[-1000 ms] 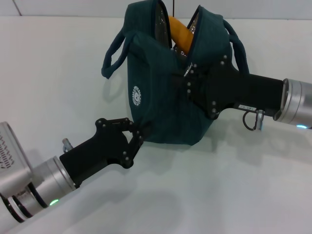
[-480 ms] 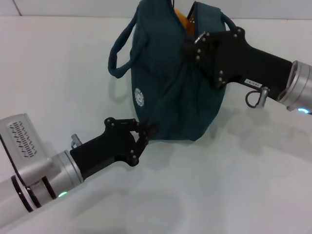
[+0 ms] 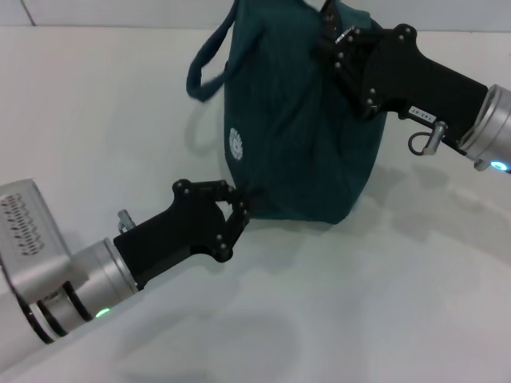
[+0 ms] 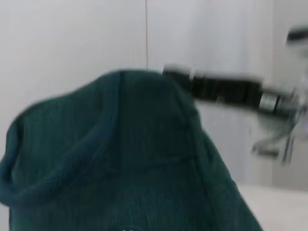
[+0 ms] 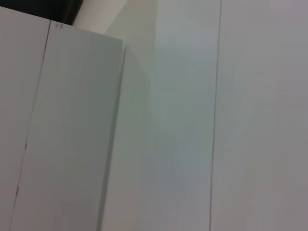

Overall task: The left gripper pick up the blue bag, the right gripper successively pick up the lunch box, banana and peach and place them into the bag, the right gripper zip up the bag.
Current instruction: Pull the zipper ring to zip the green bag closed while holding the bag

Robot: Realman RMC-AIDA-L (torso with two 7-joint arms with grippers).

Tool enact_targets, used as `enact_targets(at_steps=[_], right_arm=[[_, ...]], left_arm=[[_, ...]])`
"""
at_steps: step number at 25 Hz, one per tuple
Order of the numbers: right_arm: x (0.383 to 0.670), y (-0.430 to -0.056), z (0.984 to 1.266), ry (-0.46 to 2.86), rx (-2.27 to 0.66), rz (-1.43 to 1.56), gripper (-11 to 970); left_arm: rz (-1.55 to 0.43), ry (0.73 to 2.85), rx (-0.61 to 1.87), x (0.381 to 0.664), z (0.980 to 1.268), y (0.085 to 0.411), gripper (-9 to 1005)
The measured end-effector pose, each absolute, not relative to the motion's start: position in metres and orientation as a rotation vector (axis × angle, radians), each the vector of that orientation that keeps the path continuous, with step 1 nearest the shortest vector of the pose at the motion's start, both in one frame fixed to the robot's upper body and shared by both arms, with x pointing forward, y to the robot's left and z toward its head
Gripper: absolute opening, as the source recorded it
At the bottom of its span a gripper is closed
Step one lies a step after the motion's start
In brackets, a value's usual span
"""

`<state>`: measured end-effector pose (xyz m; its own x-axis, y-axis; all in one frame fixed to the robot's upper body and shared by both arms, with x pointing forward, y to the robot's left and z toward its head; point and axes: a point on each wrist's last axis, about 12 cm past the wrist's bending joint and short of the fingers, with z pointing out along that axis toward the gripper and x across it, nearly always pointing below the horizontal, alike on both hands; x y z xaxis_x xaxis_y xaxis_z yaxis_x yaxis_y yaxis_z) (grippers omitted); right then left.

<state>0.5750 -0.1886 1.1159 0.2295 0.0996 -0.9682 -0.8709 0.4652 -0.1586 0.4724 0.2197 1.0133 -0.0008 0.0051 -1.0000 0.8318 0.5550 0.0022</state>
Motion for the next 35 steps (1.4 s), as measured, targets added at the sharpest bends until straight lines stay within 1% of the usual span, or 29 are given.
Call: enact_targets(at_steps=[6,11,17,20,22,28,33,35], right_arm=[[0.574,-0.188,1.115,1.142,-0.855,0.796,37],[0.573,-0.186,1.115,1.133,-0.872,0.789,37],[0.575,-0.184,1.117,1.113,-0.892,0.763,36],[0.577,-0.180,1.119,1.102,-0.910,0.765,36],[0.577,-0.177,1.119,1.101,-0.923,0.769,36],[0.576,-0.175,1.118,1.099,-0.939,0.777,36],[0.574,-0.176,1.117,1.100,-0.925,0.779,36],[0.574,-0.177,1.117,1.102,-0.914,0.783,36]], left_arm=[[-0.809,1.334,0.728,0.469,1.025,0.218,122],[-0.821,1.319,0.683,0.472,1.029,0.219,223],[-0.929,1.296,0.587,0.484,1.043,0.216,345],[-0.943,1.287,0.592,0.490,1.046,0.211,488],[-0.962,1.281,0.596,0.498,1.050,0.202,583],[-0.950,1.294,0.560,0.506,1.053,0.198,595],[-0.931,1.298,0.511,0.506,1.052,0.202,580],[-0.927,1.299,0.509,0.505,1.051,0.203,556]])
